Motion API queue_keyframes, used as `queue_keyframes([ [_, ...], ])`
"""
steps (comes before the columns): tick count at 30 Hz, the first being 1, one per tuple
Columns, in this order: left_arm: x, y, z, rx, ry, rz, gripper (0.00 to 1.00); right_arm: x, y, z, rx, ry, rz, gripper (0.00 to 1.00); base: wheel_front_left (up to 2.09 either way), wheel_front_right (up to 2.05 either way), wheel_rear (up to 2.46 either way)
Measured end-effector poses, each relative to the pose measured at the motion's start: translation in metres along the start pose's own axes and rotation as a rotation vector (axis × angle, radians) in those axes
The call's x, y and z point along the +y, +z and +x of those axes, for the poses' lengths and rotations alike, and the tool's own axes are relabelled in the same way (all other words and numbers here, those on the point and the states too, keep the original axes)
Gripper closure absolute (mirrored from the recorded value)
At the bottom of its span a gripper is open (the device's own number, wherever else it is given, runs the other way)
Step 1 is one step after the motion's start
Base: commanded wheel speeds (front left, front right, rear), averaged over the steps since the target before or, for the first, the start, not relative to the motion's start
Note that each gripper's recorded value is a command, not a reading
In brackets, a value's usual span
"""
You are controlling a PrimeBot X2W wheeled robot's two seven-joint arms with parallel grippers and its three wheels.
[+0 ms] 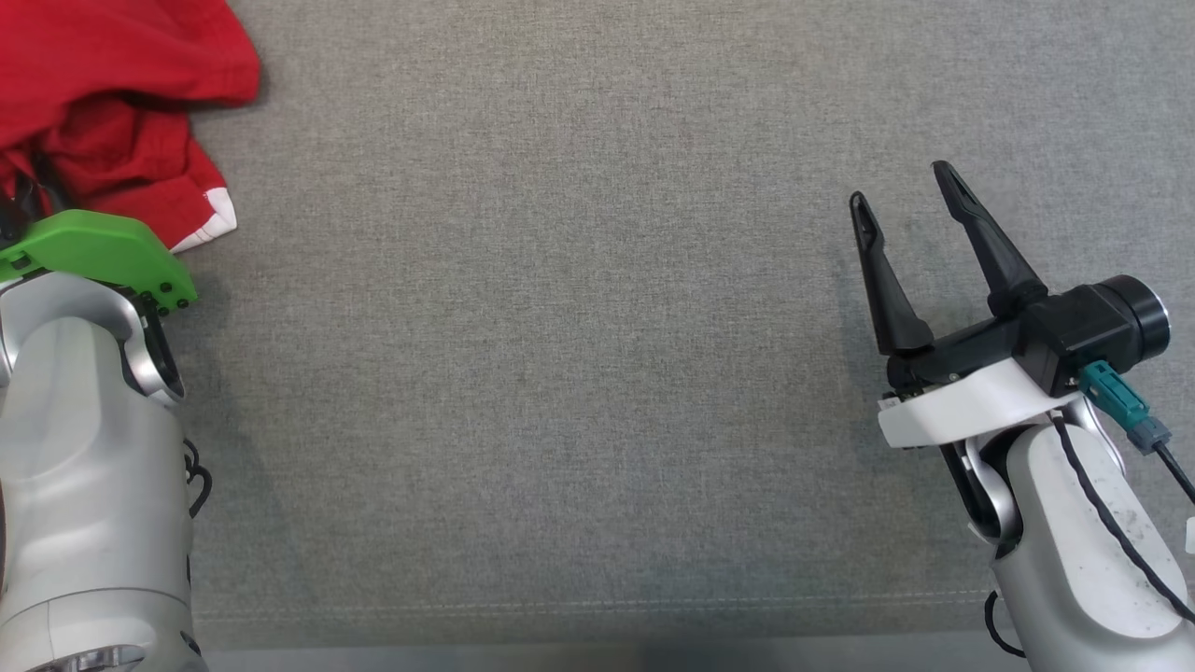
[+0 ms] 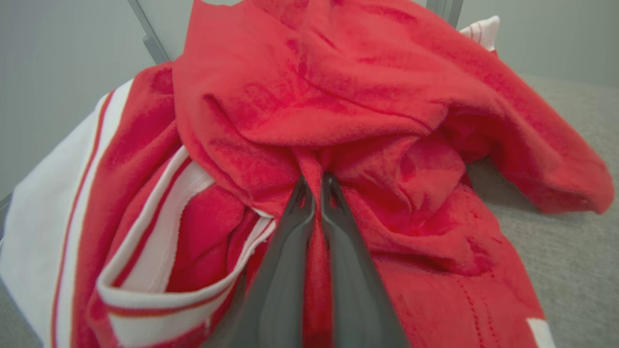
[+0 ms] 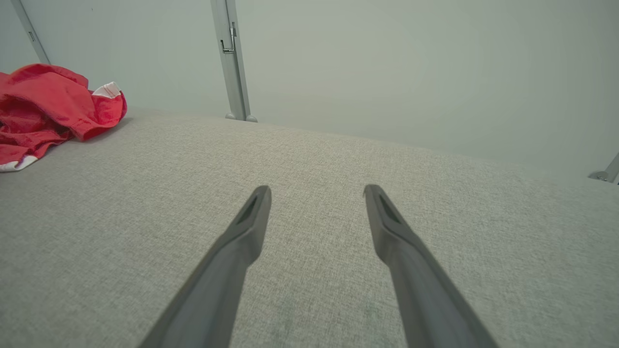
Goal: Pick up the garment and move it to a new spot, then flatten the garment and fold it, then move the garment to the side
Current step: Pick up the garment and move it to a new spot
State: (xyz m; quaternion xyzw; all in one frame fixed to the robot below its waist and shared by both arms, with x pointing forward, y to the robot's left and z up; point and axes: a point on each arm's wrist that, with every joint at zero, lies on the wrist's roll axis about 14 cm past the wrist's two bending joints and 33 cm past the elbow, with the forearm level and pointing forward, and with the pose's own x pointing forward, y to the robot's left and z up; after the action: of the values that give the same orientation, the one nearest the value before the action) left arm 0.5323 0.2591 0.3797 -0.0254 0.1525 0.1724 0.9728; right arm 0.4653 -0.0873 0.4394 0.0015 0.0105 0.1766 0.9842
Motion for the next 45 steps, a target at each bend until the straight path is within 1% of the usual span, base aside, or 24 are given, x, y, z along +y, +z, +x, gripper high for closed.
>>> queue_keyframes([
  [5,-0.010,0.014,-0.001,-0.036,-0.028,0.008,1.00,0.000,0.004,0.000,-0.010,-0.004,-0.002,0.00,0.00,0.00,0.00],
  [12,-0.025,0.071,-0.002,-0.192,-0.077,0.007,1.00,0.006,0.012,0.001,-0.027,0.000,0.007,0.00,0.00,0.00,0.00],
  [20,-0.053,0.123,-0.019,-0.335,-0.190,0.005,1.00,0.010,0.026,-0.002,-0.056,0.000,0.013,0.00,0.00,0.00,0.00],
  [22,-0.064,0.146,-0.028,-0.400,-0.229,-0.003,1.00,0.009,0.033,-0.005,-0.068,-0.008,0.014,0.00,0.00,0.00,0.00],
  [27,-0.081,0.182,-0.046,-0.502,-0.295,-0.019,1.00,0.006,0.046,-0.011,-0.093,-0.030,0.012,0.00,0.00,0.00,0.00],
  [32,-0.105,0.215,-0.069,-0.597,-0.378,-0.039,1.00,0.002,0.055,-0.022,-0.106,-0.055,0.010,0.00,0.00,0.00,0.00],
  [37,-0.133,0.236,-0.091,-0.659,-0.472,-0.060,1.00,-0.005,0.060,-0.038,-0.108,-0.091,0.003,0.00,0.00,0.00,0.00],
  [41,-0.160,0.251,-0.112,-0.701,-0.568,-0.086,1.00,-0.014,0.062,-0.054,-0.103,-0.136,0.001,0.00,0.00,0.00,0.00],
  [45,-0.193,0.254,-0.135,-0.708,-0.684,-0.121,1.00,-0.021,0.065,-0.070,-0.104,-0.174,-0.005,0.00,0.00,0.00,0.00],
])
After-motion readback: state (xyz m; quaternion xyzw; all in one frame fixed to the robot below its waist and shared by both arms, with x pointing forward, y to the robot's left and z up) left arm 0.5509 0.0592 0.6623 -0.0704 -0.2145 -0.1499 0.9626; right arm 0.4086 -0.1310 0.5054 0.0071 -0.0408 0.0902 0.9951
